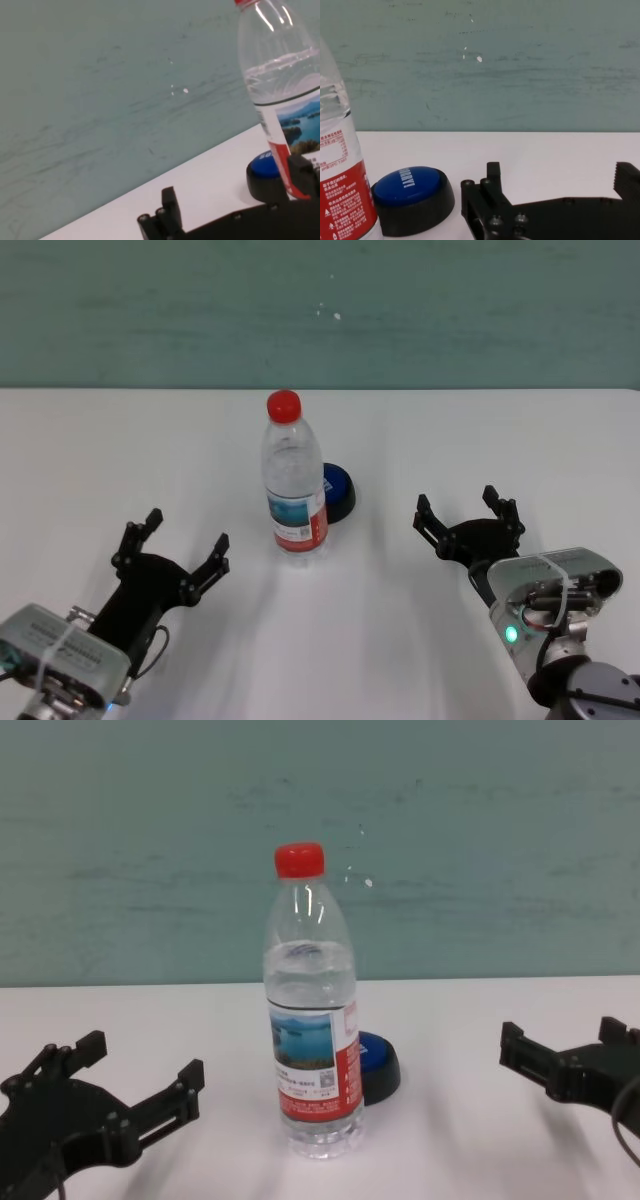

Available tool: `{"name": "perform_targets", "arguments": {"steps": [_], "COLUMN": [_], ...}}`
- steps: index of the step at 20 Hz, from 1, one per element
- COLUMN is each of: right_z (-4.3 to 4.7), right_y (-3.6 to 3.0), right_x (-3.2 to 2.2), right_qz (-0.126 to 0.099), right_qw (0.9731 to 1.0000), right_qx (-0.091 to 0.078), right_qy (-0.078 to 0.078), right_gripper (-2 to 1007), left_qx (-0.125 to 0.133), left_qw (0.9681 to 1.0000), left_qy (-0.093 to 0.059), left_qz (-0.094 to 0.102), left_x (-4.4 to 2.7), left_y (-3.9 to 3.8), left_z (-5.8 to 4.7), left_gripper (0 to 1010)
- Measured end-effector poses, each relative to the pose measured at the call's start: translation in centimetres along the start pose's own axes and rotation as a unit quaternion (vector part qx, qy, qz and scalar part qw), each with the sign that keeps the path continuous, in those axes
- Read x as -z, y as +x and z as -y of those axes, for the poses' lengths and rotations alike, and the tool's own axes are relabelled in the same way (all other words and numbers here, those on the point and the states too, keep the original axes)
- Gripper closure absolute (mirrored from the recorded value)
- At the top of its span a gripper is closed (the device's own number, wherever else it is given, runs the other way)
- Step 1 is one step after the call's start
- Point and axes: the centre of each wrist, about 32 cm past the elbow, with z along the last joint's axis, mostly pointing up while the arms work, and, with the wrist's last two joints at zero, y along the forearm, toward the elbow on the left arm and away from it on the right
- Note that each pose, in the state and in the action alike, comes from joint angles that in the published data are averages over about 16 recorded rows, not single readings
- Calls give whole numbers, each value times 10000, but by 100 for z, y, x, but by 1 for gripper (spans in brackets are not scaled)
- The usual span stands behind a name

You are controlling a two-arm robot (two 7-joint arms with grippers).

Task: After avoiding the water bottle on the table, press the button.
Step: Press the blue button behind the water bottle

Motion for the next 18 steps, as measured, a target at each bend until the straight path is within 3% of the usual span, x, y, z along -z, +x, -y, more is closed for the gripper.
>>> {"name": "perform_targets", "arguments": {"steps": [8, 13, 18], "right_z": [15, 53, 83], "right_y": [20, 68, 140], "right_x": [-34, -105, -206], "right_qz": [38, 94, 205], "right_qw": [10000, 9999, 9996], "right_qx": [5, -6, -157], "right_qy": [45, 117, 133], "right_gripper": [1, 1, 1], "left_qx": [9, 9, 10], "left_qw": [10000, 10000, 10000], "left_qy": [22, 20, 18], "left_qz": [-22, -20, -17], "left_x": [2, 2, 1], "left_y": [5, 5, 4], "left_z": [5, 4, 4], "left_gripper": [10, 10, 10]}}
